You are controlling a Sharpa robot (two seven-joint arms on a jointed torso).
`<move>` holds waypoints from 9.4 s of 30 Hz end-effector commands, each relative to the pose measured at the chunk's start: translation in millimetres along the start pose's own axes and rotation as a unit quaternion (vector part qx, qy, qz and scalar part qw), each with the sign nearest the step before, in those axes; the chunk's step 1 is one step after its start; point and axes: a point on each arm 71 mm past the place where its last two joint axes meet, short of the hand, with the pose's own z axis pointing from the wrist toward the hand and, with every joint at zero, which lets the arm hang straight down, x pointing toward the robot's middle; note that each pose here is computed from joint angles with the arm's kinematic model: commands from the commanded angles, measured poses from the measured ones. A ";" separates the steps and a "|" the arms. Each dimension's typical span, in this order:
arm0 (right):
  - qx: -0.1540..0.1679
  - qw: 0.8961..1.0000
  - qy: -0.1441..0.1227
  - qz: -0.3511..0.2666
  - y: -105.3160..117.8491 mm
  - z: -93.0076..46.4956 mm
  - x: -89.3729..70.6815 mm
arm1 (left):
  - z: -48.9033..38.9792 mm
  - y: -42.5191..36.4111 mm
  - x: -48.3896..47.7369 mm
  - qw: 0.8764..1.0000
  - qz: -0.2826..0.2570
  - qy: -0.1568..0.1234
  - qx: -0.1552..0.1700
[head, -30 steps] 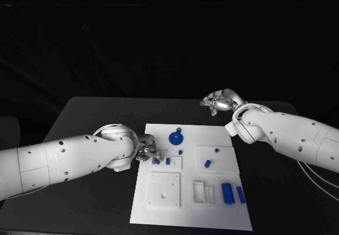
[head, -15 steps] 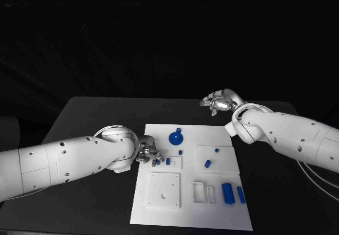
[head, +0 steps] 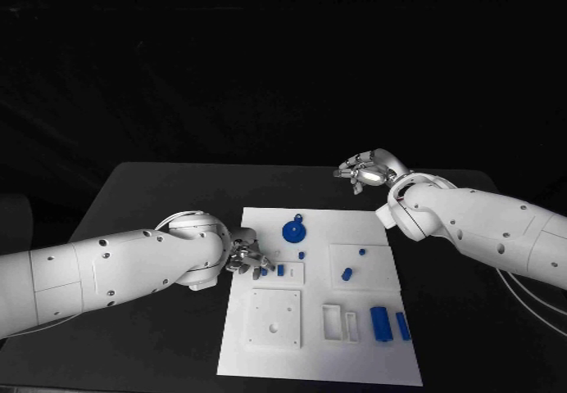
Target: Assemble the parts on the task board
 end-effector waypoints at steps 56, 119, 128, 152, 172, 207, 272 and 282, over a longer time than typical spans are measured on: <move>-0.003 1.000 0.006 -0.001 -1.1 0.3 0.3 | 3.9 -67.9 -35.4 0.946 0.062 -0.194 0.252; -0.007 1.000 0.010 0.002 2.3 0.0 3.8 | 46.1 -77.1 3.6 0.957 0.115 -0.121 0.239; -0.007 1.000 0.011 0.002 2.4 0.0 4.0 | 48.4 -80.6 6.5 0.956 0.136 -0.121 0.230; -0.008 1.000 0.011 0.003 2.5 0.1 4.3 | 50.6 -76.8 5.8 0.955 0.166 -0.126 0.210; -0.008 1.000 0.011 0.002 2.6 0.2 4.3 | 46.1 -72.8 -0.7 0.945 0.149 -0.179 0.231; -0.006 1.000 0.007 0.001 0.0 0.1 1.2 | 8.0 -41.7 -27.8 0.951 0.041 -0.193 0.237; -0.006 1.000 0.007 0.001 0.0 0.0 1.4 | 14.8 -15.8 -15.1 0.964 0.041 -0.156 0.211; -0.006 1.000 0.008 0.001 -0.1 -0.1 1.4 | 16.1 -16.0 -11.3 0.964 0.062 -0.153 0.207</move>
